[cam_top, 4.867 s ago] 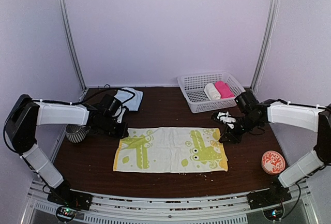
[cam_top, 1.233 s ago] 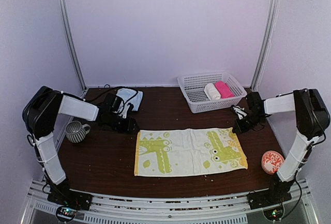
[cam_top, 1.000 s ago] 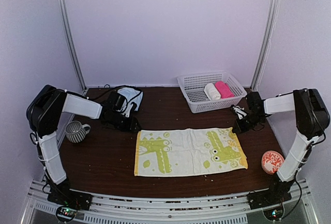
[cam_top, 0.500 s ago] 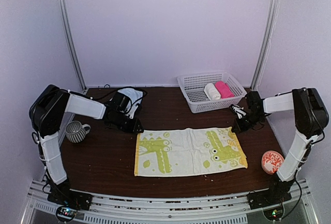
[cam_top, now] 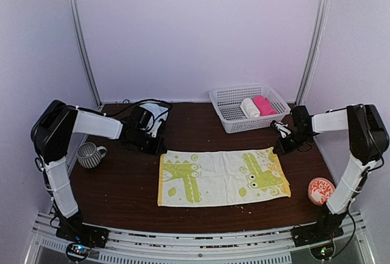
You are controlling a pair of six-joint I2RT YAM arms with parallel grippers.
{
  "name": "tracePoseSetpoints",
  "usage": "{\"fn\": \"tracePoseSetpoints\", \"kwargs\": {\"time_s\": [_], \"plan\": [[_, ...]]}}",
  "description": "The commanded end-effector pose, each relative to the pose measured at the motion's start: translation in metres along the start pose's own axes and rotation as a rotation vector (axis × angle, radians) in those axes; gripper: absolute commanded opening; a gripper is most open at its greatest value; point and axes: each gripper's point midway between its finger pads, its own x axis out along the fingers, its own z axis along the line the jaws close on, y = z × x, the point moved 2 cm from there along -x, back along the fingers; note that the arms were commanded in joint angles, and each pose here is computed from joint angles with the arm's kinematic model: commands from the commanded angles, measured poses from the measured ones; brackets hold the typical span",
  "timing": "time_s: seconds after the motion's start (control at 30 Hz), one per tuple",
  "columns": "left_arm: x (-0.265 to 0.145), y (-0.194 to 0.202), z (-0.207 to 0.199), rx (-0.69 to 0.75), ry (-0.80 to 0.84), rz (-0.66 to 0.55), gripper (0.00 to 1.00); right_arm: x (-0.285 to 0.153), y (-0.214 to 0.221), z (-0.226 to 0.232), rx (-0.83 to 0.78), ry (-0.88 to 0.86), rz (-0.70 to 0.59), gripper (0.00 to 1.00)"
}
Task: Roll the towels
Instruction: Pick up the towel from the center of the board, then fold the towel at the center of the board.
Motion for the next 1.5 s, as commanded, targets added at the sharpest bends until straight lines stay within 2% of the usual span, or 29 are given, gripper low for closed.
{"fn": "tracePoseSetpoints", "kwargs": {"time_s": [0.0,0.13,0.6,0.9,1.3,1.47], "plan": [[-0.042,-0.041,-0.02,0.07,0.011,-0.177,0.0,-0.038,-0.03,0.009,-0.088,-0.024,-0.167,0.0],[-0.061,-0.05,-0.026,0.089,0.015,-0.236,0.0,-0.049,-0.032,0.015,-0.123,-0.047,-0.204,0.0],[-0.093,-0.037,-0.041,0.102,0.083,-0.291,0.0,-0.068,-0.018,0.027,-0.213,-0.131,-0.262,0.0],[-0.094,-0.004,-0.053,0.114,0.172,-0.211,0.0,-0.072,0.007,0.044,-0.338,-0.205,-0.241,0.0],[-0.085,0.033,-0.048,0.107,0.179,-0.078,0.0,-0.078,0.034,0.047,-0.441,-0.211,-0.219,0.0],[-0.08,0.043,-0.049,0.108,0.193,-0.034,0.0,-0.074,0.052,0.053,-0.547,-0.23,-0.188,0.0]]}}
